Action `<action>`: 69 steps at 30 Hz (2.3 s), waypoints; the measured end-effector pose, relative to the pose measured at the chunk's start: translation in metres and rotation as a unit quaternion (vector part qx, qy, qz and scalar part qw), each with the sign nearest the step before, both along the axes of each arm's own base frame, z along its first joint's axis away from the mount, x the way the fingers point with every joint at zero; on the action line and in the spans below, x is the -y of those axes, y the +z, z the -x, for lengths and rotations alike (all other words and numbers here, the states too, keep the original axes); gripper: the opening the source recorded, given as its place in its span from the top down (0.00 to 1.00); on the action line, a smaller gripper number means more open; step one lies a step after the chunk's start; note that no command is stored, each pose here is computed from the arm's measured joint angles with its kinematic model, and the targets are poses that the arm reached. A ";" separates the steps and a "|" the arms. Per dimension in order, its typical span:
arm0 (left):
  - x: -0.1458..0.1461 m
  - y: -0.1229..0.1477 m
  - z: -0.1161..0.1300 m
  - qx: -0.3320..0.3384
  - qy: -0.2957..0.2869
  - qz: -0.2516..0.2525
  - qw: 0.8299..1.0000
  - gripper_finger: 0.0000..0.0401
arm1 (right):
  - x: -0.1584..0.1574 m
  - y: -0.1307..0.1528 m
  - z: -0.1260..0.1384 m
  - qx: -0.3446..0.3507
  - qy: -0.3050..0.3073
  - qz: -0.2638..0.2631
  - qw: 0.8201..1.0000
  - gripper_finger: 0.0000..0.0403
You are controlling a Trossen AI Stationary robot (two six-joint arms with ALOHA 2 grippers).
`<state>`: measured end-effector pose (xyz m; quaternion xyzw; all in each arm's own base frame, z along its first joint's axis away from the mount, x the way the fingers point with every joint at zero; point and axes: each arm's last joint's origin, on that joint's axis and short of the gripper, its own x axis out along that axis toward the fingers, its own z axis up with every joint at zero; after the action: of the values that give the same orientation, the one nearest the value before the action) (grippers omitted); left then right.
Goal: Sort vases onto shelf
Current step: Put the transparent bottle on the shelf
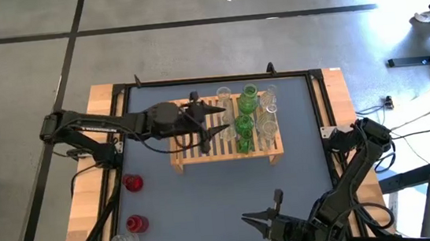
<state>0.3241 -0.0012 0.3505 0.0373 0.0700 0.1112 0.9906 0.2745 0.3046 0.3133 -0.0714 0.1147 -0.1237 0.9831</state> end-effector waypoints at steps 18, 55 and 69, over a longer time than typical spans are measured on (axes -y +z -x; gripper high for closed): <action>0.054 0.028 0.110 -0.121 -0.083 0.100 0.984 0.42 | -0.001 0.001 0.000 0.003 0.003 -0.006 1.000 0.94; 0.147 -0.035 0.074 -0.252 -0.161 0.198 0.933 0.27 | 0.002 -0.001 -0.015 -0.016 0.072 -0.042 0.996 0.94; 0.183 -0.028 0.084 -0.226 -0.229 0.284 0.903 0.27 | 0.001 -0.002 -0.015 -0.031 0.092 -0.037 0.995 0.94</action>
<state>0.2397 -0.1837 0.3226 -0.2062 0.3100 -0.1545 0.9152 0.2897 0.3031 0.3111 -0.0490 0.1420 -0.0258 0.9883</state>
